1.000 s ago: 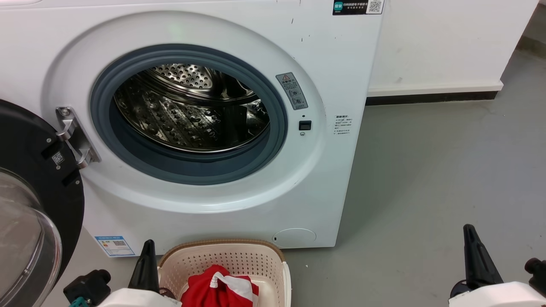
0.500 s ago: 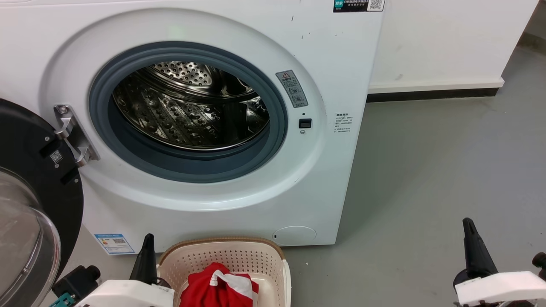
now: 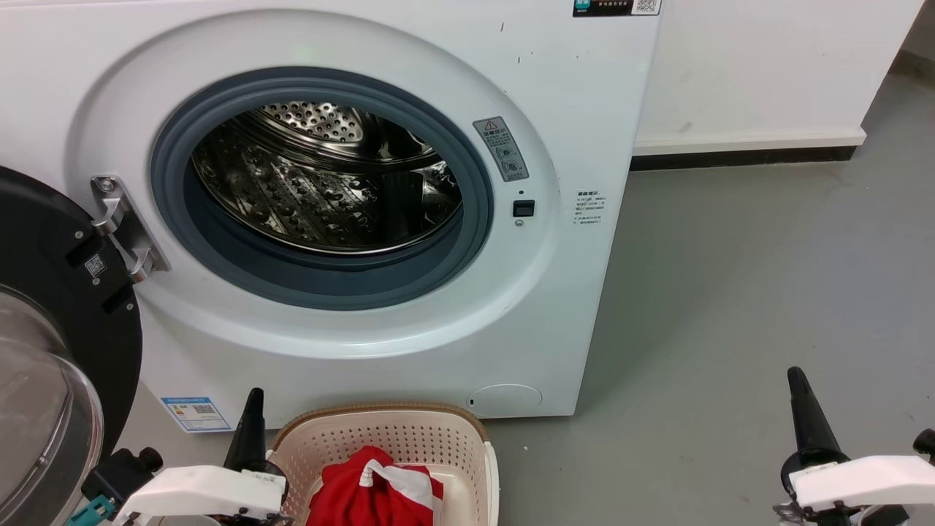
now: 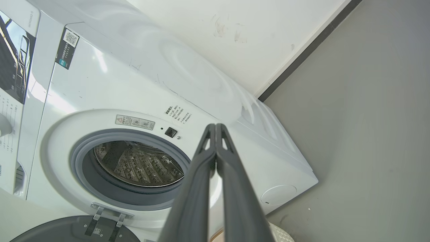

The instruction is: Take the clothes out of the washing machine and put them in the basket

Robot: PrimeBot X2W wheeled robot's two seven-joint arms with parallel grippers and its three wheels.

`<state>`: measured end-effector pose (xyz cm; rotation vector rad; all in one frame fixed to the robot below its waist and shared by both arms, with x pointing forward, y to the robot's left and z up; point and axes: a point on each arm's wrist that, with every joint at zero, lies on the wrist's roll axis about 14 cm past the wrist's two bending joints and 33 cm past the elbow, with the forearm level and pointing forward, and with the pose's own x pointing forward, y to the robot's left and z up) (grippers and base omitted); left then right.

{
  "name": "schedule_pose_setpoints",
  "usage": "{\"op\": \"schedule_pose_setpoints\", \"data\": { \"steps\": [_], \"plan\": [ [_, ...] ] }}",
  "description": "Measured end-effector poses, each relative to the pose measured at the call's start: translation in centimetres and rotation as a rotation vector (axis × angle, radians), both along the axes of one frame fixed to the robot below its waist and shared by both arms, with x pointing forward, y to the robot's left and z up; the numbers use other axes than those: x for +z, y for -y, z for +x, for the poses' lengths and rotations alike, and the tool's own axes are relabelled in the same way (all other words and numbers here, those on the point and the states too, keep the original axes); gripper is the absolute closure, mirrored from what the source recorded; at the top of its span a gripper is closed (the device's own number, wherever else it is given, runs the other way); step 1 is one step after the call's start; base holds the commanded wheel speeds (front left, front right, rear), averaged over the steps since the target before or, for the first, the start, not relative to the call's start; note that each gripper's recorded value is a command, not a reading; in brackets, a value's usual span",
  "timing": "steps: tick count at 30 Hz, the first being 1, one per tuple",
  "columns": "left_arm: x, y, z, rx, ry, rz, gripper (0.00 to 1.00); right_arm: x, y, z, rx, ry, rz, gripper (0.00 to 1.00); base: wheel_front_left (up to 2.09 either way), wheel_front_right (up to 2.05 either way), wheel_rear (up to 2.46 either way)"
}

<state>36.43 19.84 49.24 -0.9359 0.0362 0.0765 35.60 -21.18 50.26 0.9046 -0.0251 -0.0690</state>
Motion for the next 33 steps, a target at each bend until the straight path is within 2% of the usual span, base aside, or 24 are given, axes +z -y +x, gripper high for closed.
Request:
{"op": "schedule_pose_setpoints", "data": {
  "steps": [33],
  "plan": [
    [0.3,-0.1,1.1,-0.008,0.019,-0.35,1.0,-0.1,-0.6,1.7,0.03,0.004,0.365,1.0,0.0,0.0,0.0]
  ]
}}
